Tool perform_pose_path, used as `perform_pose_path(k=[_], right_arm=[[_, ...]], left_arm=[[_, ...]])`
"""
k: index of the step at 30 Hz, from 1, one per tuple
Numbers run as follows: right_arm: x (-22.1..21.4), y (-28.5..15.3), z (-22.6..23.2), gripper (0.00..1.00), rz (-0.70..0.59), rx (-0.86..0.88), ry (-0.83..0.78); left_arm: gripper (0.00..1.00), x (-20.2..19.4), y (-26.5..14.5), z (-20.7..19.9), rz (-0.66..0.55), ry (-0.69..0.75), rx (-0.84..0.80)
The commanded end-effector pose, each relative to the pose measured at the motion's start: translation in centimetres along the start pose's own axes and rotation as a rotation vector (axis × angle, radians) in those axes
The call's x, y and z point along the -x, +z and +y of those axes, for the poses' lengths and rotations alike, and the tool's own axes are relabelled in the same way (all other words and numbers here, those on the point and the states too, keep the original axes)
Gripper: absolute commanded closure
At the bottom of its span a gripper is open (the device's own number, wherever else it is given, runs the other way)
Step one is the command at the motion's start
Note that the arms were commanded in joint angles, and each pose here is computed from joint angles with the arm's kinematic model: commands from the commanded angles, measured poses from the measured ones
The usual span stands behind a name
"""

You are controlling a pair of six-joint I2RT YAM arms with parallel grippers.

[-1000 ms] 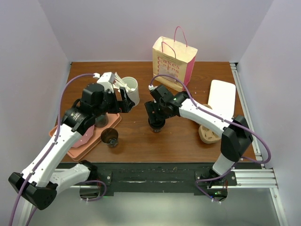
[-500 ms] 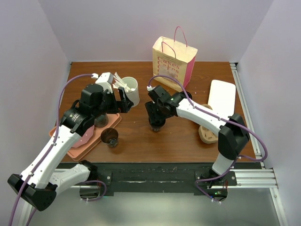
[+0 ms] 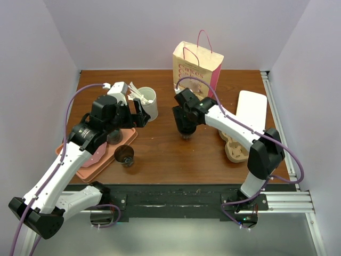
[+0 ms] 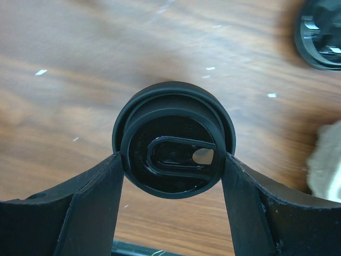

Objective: Pack the takeout coffee

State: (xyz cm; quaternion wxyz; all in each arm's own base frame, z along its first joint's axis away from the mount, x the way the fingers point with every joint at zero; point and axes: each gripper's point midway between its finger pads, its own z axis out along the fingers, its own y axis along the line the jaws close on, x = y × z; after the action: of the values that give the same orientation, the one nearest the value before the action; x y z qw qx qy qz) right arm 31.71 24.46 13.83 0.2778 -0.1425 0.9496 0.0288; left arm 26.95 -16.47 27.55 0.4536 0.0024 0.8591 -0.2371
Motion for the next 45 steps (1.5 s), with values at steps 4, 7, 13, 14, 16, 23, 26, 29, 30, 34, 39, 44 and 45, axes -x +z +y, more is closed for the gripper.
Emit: perform_pose_path(k=[4,7,13,14,16,23,26,29,30,34,39,44,45], right_arm=[[0.8,-0.3,-6.0,0.42,0.010,-0.097,0.052],[0.2,0.1,-8.0,0.41,0.034,-0.126,0.078],[-1.2,0.6,-10.1,0.41,0.065,-0.153,0.116],[-1.3,0.7,-10.4,0.41,0.060,-0.155,0.126],[-1.8,0.8,-10.7,0.41,0.057,-0.152,0.141],[-2.4,0.9,-11.9,0.39,0.064,-0.168,0.183],[-2.1,0.8,-12.0,0.33,0.048,-0.165,0.202],[-1.5,0.2,-11.8,0.27,0.029,-0.149,0.202],[-1.0,-0.1,-11.8,0.23,0.019,-0.146,0.206],[-0.1,-1.3,-11.7,0.16,0.002,-0.140,0.195],[0.9,-2.3,-11.5,0.07,-0.021,-0.121,0.194],[2.1,-4.0,-11.6,0.04,-0.057,-0.115,0.198],[2.4,-4.6,-11.7,0.04,-0.063,-0.113,0.188]], left_arm=[[0.00,1.3,-0.6,0.1,-0.048,0.020,0.008],[0.00,1.4,-0.5,0.0,-0.045,0.019,0.006],[0.00,1.4,-0.4,-0.1,-0.039,0.020,0.008],[0.00,1.5,-0.4,0.0,-0.041,0.019,0.015],[0.00,1.6,-0.5,0.1,-0.041,0.021,0.019],[0.00,1.4,-0.4,0.2,-0.035,0.023,0.027],[0.00,1.5,-0.3,0.3,-0.031,0.021,0.036],[0.00,1.8,-0.4,0.5,-0.041,0.011,0.051],[0.00,1.6,-0.4,0.6,-0.033,0.012,0.059],[0.00,1.7,-0.3,0.5,-0.030,0.012,0.054],[0.00,1.5,-0.1,0.0,-0.019,0.015,0.028],[0.00,1.8,-0.3,-0.5,-0.025,0.018,0.000],[0.00,1.8,-0.3,-0.6,-0.023,0.018,-0.003]])
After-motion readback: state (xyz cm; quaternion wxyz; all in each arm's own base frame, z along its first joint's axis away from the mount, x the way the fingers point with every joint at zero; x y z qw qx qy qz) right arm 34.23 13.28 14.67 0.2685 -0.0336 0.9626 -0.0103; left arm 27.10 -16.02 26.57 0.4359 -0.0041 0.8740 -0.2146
